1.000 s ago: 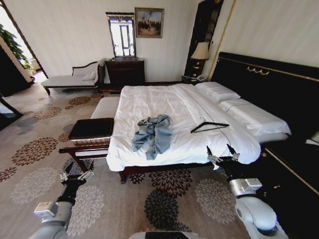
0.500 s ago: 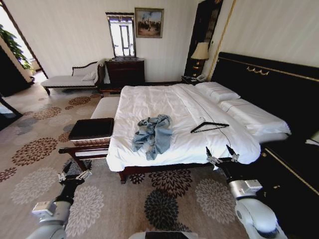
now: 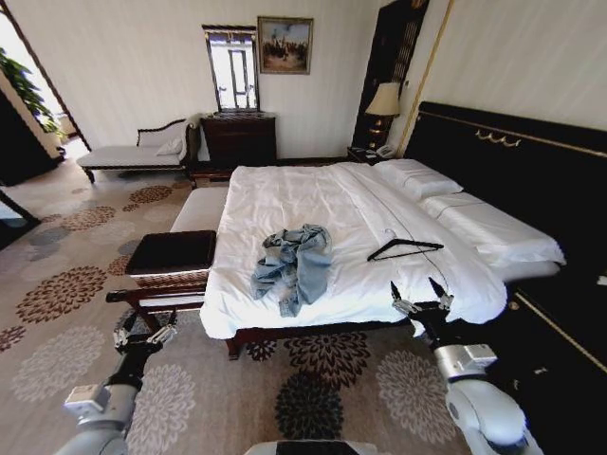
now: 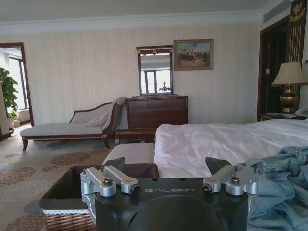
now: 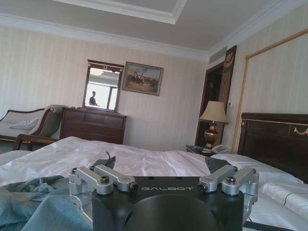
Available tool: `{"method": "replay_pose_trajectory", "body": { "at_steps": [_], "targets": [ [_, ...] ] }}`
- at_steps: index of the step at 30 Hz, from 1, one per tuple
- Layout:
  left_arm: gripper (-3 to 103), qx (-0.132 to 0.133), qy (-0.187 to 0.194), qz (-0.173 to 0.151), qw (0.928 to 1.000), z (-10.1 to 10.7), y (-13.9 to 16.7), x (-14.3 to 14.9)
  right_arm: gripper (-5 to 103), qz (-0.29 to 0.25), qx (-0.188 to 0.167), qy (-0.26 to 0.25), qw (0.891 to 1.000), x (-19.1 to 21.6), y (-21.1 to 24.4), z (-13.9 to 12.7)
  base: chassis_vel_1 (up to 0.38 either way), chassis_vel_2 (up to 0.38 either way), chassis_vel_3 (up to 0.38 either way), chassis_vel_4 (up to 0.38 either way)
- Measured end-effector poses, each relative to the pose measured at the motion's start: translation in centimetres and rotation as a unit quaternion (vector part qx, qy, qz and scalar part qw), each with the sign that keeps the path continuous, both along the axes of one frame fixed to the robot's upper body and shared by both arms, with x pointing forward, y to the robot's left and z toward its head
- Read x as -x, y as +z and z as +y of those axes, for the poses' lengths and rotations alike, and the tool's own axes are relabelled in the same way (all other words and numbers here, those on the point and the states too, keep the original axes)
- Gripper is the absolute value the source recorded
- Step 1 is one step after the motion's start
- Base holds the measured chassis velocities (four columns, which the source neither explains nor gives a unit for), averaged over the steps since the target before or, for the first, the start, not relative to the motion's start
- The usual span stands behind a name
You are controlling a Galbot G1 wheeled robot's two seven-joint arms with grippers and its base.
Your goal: Pick up the clothes from the bed and hang them on the clothes hanger.
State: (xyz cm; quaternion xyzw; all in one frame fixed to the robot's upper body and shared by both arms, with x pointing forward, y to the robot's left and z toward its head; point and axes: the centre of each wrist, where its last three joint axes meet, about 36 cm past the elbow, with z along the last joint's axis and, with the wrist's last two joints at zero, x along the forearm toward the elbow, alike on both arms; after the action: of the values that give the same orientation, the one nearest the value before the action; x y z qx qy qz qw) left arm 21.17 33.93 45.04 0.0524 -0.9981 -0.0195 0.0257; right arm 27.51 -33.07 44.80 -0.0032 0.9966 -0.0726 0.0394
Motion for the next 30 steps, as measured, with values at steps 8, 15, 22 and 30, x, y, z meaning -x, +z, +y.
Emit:
{"method": "replay_pose_trajectory", "body": {
  "at_steps": [8, 15, 22, 30],
  "targets": [
    [94, 0.000, 0.002, 0.000, 1.0000, 0.04, -0.07, 0.14, 100, 0.000, 0.002, 0.000, 1.000, -0.03, -0.07, 0.14, -0.342, 0.254, 0.327, -0.252],
    [94, 0.001, 0.005, -0.001, 1.0000, 0.13, -0.15, 0.24, 100, 0.001, -0.002, -0.002, 1.000, -0.04, -0.33, 0.43, -0.313, 0.157, 0.299, -0.145],
    [94, 0.004, 0.009, -0.002, 1.0000, 0.29, -0.18, 0.23, 100, 0.003, -0.001, -0.001, 1.000, -0.01, -0.47, 0.58, -0.088, 0.045, 0.088, -0.049],
    [94, 0.005, 0.008, 0.002, 1.0000, 0.07, -0.43, 0.39, 100, 0.006, -0.003, -0.002, 1.000, 0.16, -0.65, 0.76, -0.006, 0.000, 0.013, 0.001]
  ]
}}
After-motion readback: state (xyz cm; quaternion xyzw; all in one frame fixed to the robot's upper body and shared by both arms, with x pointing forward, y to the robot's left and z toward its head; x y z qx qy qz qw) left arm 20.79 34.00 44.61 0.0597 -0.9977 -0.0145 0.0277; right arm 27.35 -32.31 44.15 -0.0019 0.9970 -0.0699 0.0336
